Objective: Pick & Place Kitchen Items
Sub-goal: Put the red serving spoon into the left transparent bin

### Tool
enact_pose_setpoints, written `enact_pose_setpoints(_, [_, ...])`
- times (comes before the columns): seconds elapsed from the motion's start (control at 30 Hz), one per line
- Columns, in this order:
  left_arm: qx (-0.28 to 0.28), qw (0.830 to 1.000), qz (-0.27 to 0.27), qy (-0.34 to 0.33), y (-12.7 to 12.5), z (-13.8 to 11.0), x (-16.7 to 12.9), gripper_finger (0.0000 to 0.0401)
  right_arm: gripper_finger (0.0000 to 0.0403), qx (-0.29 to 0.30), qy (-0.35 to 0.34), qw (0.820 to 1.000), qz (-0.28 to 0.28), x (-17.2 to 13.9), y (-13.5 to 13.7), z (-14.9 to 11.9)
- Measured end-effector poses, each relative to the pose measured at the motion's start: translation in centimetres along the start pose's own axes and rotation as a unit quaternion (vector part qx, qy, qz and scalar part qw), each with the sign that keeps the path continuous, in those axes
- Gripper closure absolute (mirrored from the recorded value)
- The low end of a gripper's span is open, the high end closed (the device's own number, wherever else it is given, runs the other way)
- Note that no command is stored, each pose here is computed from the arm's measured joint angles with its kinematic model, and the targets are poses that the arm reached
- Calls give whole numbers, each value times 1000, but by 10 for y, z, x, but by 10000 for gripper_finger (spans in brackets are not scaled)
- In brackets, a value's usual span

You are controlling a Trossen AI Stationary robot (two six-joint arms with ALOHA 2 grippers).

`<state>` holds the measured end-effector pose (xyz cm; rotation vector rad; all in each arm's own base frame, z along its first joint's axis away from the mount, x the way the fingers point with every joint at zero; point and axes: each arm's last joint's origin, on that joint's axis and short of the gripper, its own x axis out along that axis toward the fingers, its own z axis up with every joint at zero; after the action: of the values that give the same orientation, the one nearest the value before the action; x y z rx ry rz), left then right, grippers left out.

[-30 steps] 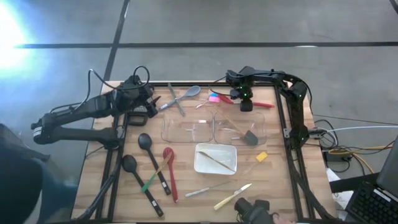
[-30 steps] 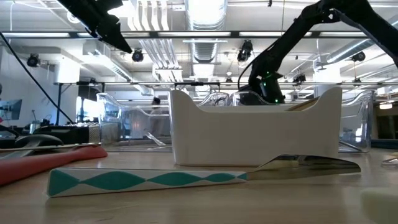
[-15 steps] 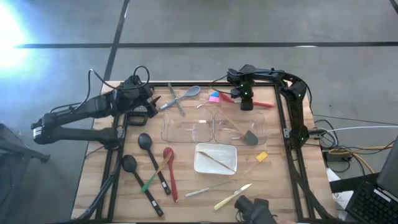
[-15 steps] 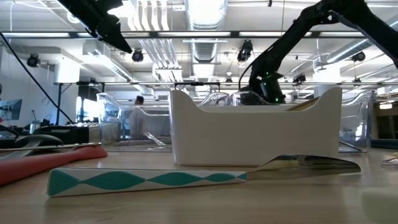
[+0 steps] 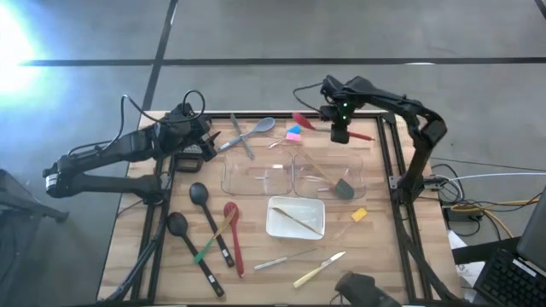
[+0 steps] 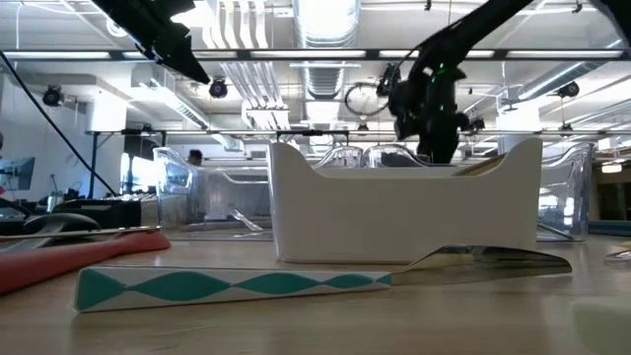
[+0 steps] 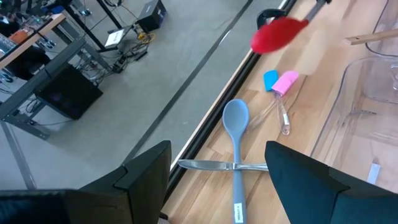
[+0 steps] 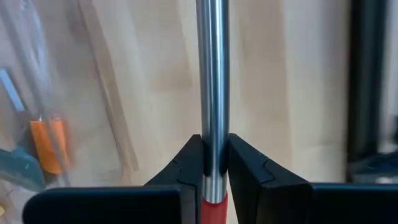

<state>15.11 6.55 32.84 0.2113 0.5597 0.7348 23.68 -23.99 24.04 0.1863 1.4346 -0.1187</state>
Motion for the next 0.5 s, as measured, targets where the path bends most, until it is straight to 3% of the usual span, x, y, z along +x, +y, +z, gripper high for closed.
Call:
enact_pose_setpoints(0.27, [-11,1000,1,-17,0,3,0,135,362,-7,-155,988,-4,-63,24,-11])
enact_pose_setpoints(0.5, [-32,997,-34,-60,-3,13,6,135,364,-58,-333,941,0,-114,50,-10])
